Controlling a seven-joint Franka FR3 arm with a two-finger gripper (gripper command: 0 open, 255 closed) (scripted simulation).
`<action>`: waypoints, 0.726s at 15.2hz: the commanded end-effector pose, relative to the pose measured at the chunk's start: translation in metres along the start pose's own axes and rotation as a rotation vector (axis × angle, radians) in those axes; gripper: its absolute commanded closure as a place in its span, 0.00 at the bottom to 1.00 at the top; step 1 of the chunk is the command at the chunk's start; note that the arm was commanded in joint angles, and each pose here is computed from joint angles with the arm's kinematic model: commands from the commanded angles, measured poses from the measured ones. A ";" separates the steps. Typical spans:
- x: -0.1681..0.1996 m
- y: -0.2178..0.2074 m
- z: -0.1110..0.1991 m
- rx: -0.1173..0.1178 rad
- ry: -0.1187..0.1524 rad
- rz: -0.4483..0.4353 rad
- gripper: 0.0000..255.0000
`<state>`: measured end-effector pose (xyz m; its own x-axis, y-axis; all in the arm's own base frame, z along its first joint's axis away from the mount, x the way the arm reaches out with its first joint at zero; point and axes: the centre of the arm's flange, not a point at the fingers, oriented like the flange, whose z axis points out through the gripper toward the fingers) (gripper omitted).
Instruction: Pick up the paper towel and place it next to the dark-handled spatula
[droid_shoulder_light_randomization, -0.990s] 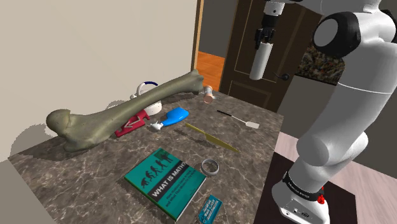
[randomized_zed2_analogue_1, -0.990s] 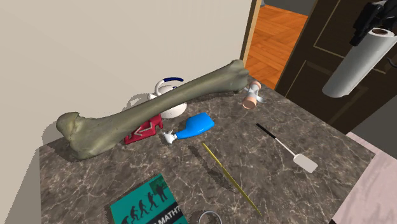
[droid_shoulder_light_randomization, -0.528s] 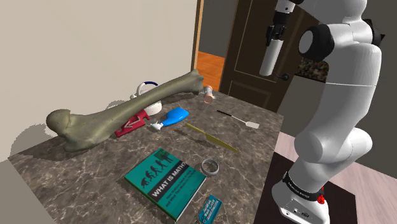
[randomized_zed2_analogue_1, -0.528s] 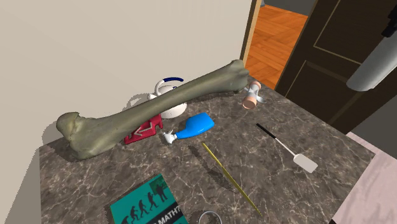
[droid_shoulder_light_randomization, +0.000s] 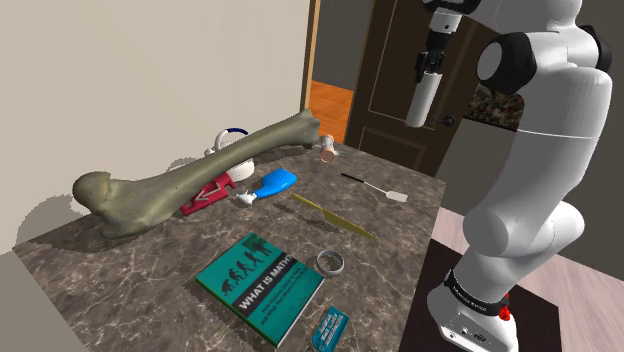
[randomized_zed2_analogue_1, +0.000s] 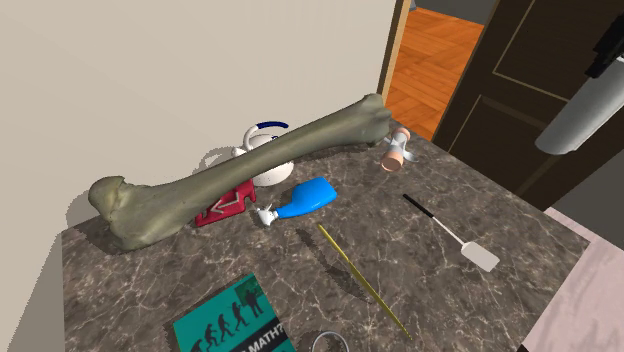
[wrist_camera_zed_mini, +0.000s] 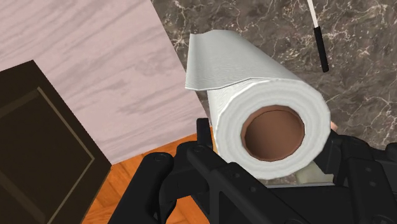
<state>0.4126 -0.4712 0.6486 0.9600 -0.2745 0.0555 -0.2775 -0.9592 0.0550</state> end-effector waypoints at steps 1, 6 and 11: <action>-0.001 -0.001 0.011 -0.001 0.001 0.000 1.00; -0.003 -0.002 0.037 -0.001 0.001 0.000 1.00; -0.004 -0.004 0.064 -0.001 0.001 0.000 1.00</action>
<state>0.4111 -0.4707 0.5896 0.9600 -0.2744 0.0556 -0.2774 -0.9592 0.0553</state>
